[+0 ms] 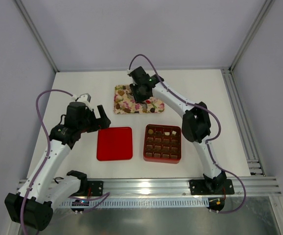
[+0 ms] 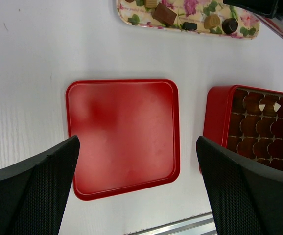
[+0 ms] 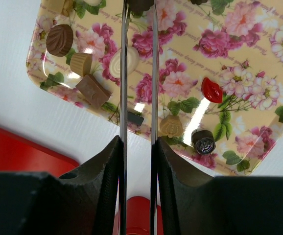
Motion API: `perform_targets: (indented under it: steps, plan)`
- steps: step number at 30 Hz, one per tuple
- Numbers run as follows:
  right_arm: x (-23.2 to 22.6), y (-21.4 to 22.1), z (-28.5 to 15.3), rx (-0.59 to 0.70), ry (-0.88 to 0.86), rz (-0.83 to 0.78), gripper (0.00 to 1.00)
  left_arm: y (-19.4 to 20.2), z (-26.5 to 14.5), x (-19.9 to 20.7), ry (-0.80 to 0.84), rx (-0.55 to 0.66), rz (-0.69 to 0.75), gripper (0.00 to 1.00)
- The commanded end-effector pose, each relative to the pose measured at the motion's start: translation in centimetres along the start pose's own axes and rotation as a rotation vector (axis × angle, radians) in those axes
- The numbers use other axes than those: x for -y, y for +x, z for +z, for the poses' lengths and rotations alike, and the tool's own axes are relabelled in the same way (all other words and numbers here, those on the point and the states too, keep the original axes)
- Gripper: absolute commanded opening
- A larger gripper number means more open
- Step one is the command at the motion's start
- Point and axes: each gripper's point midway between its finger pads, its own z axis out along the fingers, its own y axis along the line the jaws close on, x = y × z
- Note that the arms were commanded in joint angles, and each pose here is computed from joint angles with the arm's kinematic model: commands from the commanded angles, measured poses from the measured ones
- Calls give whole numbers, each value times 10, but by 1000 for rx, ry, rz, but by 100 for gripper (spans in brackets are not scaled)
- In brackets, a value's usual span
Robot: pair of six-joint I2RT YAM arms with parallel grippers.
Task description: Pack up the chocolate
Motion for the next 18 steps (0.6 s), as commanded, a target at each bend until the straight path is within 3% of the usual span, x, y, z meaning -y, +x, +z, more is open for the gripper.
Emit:
perform_targets:
  steps: [1,12,18]
  plan:
    - [-3,-49,-67,166,-26,24,32,-14,-7,3,5,52,6,100]
    - [4,-43,-113,171,-35,59,32,-15,-8,3,4,58,6,100]
    - [4,-11,-146,155,-73,81,31,-16,-9,3,3,60,5,100]
